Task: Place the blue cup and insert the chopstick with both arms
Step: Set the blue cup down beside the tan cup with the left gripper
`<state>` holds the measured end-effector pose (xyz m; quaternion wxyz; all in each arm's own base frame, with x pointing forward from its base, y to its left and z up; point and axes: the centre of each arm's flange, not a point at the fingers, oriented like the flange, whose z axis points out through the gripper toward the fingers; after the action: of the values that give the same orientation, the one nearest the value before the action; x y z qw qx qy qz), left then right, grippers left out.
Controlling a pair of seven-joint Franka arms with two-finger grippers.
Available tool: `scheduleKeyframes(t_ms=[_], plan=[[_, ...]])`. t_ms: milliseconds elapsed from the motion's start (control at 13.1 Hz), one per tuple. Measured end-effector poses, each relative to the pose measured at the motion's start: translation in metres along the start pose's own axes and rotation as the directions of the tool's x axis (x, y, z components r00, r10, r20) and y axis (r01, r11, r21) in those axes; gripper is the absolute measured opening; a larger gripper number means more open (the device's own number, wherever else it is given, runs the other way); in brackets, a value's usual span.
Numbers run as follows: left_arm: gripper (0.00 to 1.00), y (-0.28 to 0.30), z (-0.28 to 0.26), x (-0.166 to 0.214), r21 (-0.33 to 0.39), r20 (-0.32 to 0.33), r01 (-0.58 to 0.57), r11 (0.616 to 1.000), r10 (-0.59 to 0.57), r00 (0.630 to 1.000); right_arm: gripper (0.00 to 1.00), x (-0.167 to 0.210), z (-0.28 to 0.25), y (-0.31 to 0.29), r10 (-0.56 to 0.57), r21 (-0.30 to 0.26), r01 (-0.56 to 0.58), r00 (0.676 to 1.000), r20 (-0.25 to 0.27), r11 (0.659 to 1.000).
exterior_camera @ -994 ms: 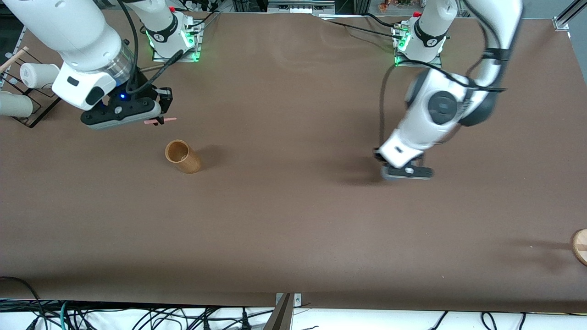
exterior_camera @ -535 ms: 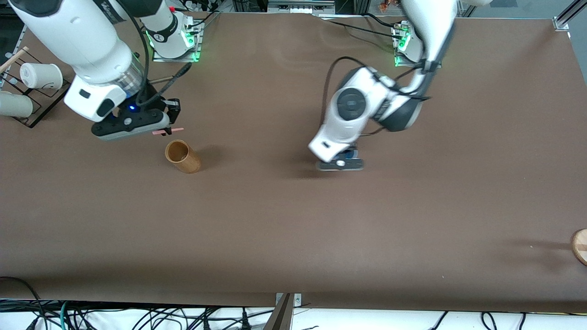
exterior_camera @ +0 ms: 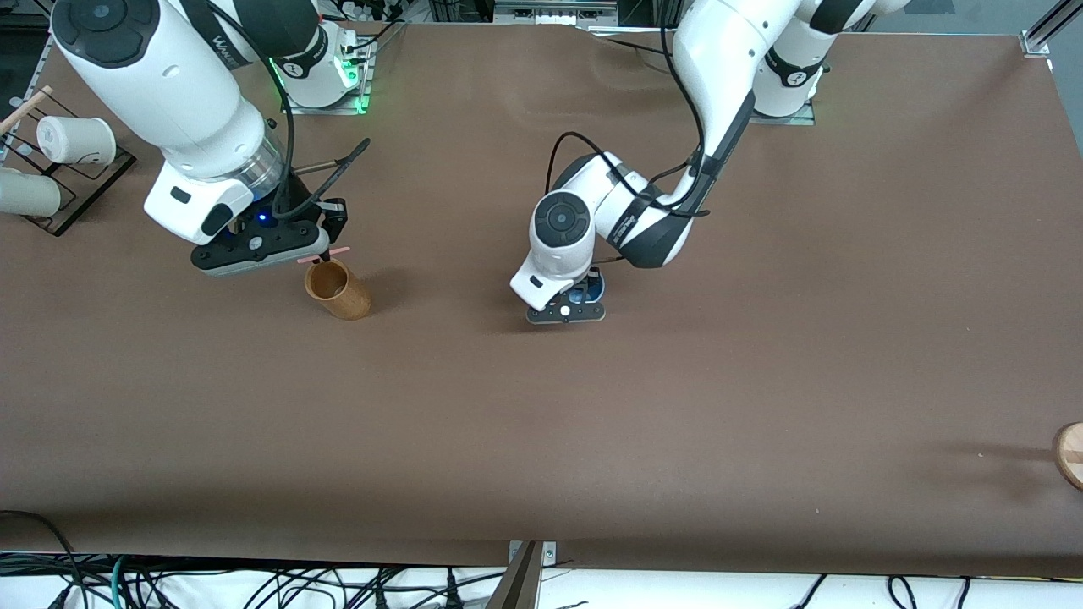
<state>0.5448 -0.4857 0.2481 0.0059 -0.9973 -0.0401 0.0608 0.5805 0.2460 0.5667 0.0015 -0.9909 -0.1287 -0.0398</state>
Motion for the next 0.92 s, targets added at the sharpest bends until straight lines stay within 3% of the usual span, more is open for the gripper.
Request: scheduleKeyframes(t_ms=[229, 382, 688, 841, 918], plan=[[0.1, 0.001, 0.001, 0.0, 0.004, 0.001, 0.007, 1.0, -0.007, 1.0, 0.07, -0.001, 0.001, -0.008, -0.001, 0.001, 0.001, 1.0, 0.002, 1.0], [0.3, 0.0, -0.002, 0.003, -0.008, 0.005, 0.021, 1.0, -0.021, 1.0, 0.07, -0.001, 0.001, -0.008, -0.002, 0.001, 0.002, 1.0, 0.002, 1.0], [0.71, -0.006, -0.041, 0.011, -0.041, 0.073, 0.078, 0.996, -0.075, 0.995, 0.07, 0.0, 0.001, -0.01, 0.023, 0.013, -0.023, 1.0, -0.005, 1.0], [0.94, -0.016, -0.082, 0.019, -0.046, 0.063, 0.092, 0.995, -0.089, 0.994, 0.07, 0.003, -0.002, -0.025, 0.069, 0.043, -0.067, 0.997, -0.044, 0.997], [1.0, -0.028, -0.105, 0.028, -0.059, 0.04, 0.109, 0.992, -0.106, 0.994, 0.07, 0.004, 0.001, -0.042, 0.098, 0.053, -0.095, 0.994, -0.057, 0.994]])
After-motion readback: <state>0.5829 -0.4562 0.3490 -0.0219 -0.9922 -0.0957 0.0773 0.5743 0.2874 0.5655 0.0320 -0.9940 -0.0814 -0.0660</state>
